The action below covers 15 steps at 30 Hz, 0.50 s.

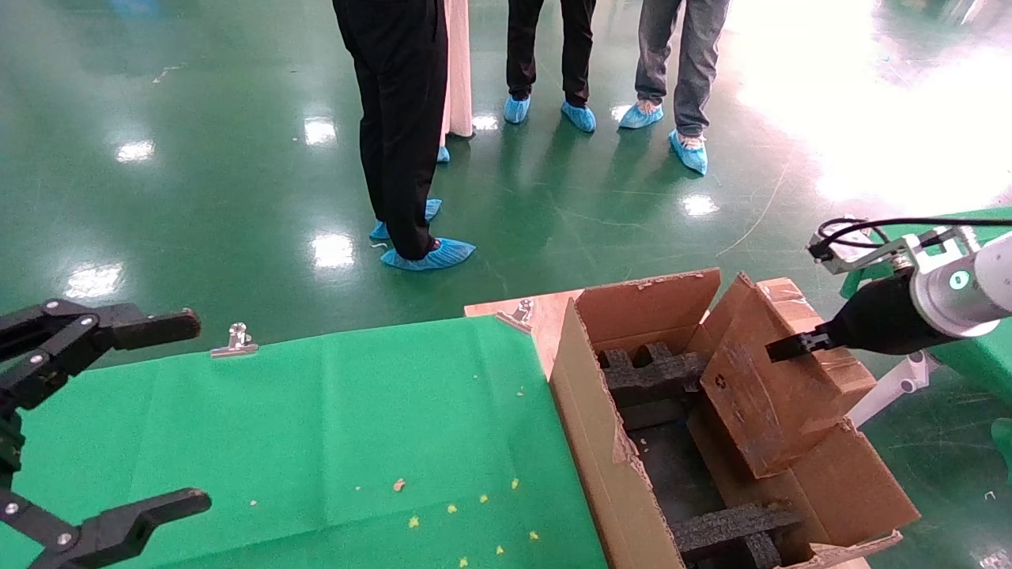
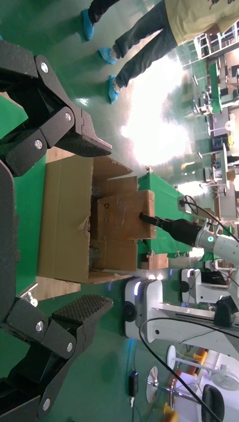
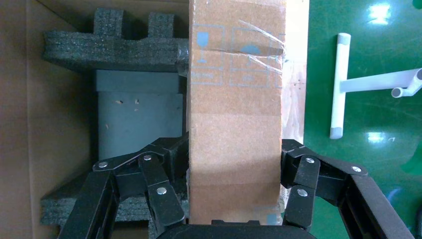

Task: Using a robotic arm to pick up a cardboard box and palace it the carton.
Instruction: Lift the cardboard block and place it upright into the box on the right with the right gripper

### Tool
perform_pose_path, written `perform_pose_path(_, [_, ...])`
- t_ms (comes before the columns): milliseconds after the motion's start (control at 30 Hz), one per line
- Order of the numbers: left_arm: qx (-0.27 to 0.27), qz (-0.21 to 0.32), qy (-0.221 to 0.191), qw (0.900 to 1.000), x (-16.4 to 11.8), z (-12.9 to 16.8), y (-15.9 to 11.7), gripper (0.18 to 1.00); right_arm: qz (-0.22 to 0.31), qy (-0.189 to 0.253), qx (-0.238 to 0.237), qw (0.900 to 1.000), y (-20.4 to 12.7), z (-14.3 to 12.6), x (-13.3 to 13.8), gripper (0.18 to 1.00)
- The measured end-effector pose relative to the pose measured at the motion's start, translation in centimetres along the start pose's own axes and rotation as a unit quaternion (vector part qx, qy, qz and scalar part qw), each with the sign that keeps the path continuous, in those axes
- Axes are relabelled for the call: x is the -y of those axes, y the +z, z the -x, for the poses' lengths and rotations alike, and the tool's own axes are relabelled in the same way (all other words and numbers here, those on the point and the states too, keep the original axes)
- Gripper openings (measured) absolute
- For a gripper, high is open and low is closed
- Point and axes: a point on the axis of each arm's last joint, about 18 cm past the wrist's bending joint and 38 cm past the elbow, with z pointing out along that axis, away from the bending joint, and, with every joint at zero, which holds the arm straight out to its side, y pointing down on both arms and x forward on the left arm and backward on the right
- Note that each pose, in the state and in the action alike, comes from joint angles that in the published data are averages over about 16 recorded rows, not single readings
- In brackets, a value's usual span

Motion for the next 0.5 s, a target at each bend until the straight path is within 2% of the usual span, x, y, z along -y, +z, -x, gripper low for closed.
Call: perform_pose_path(500, [0.0,0.0,0.0,1.0,0.0,0.0,0.0,1.0,-0.006,-0.011,-0.031,0.999,2.7,2.2,-1.5,0.306])
